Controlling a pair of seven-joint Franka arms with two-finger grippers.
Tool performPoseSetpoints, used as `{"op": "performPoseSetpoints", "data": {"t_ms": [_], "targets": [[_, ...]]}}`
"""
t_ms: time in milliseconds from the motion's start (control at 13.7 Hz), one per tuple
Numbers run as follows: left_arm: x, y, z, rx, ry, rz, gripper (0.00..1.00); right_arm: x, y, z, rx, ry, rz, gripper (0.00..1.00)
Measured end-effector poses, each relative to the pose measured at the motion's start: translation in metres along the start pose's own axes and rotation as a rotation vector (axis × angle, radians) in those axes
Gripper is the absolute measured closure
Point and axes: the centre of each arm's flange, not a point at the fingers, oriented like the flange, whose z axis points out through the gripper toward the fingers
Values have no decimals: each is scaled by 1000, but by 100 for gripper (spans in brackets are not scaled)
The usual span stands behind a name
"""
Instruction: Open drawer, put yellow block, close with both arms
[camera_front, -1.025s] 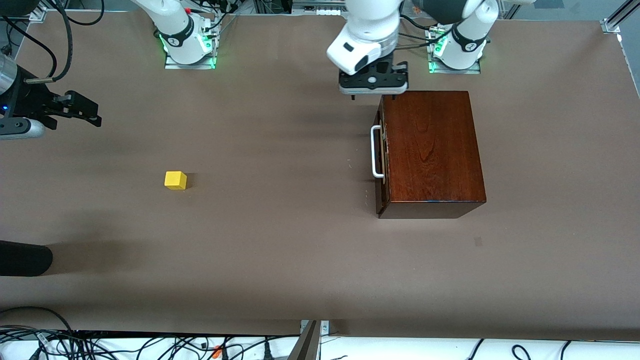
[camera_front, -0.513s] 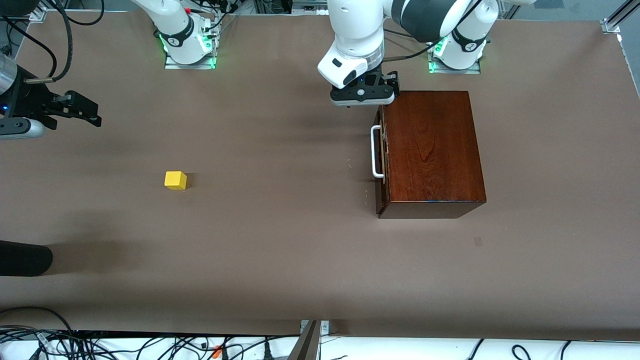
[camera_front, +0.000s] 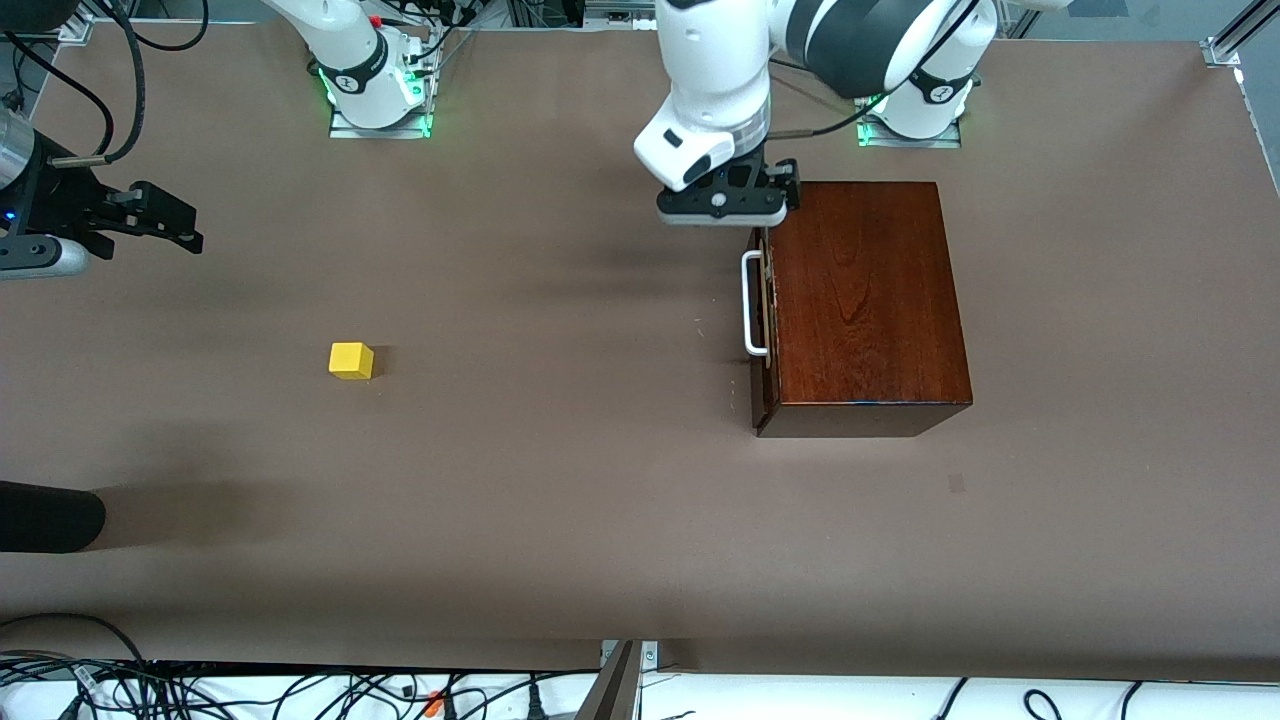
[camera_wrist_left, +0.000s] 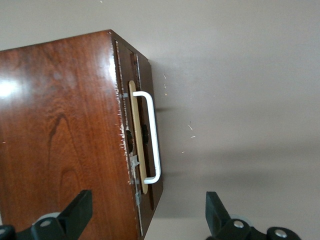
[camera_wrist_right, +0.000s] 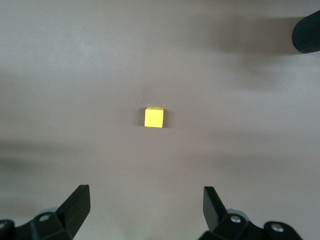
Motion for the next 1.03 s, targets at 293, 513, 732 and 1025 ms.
{"op": "performPoseSetpoints", "data": {"t_ms": [293,513,732,1025], "targets": [[13,24,37,-2,-45,19,0,0,0,0,0,0,0,0],[18,42,63,28,-56,32,0,0,-1,0,0,0,-2,0],[26,45,81,48,-54,32,0,0,-2,0,0,0,-3,0],[29,44,112,88,-54,43,0,0,-2,0,0,0,-3,0]]}}
